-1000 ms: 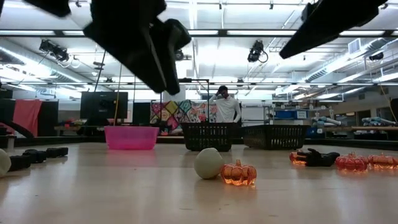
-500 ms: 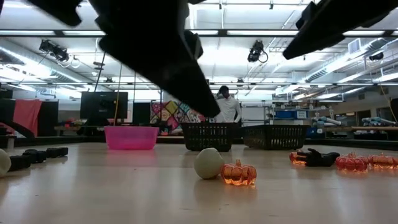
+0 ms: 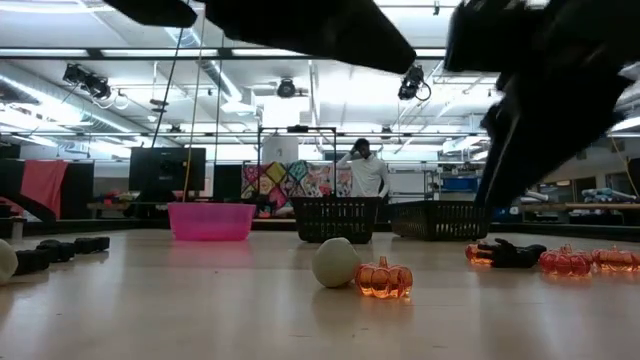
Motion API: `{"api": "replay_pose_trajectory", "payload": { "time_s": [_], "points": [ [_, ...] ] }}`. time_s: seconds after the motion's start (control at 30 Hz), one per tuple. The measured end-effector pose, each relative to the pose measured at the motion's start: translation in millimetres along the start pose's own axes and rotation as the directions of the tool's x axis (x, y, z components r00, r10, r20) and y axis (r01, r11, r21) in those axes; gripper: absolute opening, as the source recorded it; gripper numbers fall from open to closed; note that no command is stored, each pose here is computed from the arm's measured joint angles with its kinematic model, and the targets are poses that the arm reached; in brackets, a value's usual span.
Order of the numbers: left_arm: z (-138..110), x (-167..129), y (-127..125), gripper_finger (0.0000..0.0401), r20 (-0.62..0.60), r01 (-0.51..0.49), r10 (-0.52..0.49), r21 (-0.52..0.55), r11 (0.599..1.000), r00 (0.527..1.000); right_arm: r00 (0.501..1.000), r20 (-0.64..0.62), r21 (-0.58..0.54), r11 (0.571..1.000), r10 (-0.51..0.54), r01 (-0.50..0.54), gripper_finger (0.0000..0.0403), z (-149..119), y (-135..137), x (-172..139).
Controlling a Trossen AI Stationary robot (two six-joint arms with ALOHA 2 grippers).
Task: Sort Halloween decoration
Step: Put the orange pumpkin toy into the red bowl
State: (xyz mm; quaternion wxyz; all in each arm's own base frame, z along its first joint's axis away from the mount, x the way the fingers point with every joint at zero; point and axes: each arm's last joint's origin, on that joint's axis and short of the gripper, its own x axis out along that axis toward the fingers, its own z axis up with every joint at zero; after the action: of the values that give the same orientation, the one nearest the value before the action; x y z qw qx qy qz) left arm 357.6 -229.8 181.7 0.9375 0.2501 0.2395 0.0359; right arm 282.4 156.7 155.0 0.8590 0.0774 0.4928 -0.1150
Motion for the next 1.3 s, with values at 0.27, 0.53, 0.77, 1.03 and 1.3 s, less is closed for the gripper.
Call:
{"api": "replay_pose_trajectory", "payload": {
  "time_s": [0.27,0.53,0.77,1.03,1.3],
  "points": [
    [-2.1,-0.3,-1.0,0.0153,-0.002,-0.001,0.001,-0.080,0.997,1.000,0.991,-0.097,0.040,0.994,-0.095,0.100,0.0201,21.3,3.1,14.8],
    [-2.1,-3.1,-4.5,0.0153,-0.002,0.010,-0.011,-0.130,0.991,1.000,0.972,-0.172,0.021,0.986,-0.161,0.167,0.0201,23.9,1.1,32.9],
    [-3.5,-2.9,-4.4,0.0153,-0.014,0.009,-0.011,-0.155,0.988,1.000,0.965,-0.227,0.009,0.990,-0.133,0.139,0.0196,25.4,-6.0,34.7],
    [-8.3,-3.2,-4.9,0.0153,-0.054,0.005,-0.015,-0.179,0.984,0.998,0.958,-0.270,-0.011,0.995,-0.095,0.095,0.0176,29.5,-12.8,37.8],
    [-10.4,-4.7,-6.6,0.0153,-0.071,0.006,-0.019,-0.185,0.983,0.997,0.956,-0.292,0.005,0.999,-0.032,0.035,0.0152,28.0,-21.6,42.9]
  ]
}}
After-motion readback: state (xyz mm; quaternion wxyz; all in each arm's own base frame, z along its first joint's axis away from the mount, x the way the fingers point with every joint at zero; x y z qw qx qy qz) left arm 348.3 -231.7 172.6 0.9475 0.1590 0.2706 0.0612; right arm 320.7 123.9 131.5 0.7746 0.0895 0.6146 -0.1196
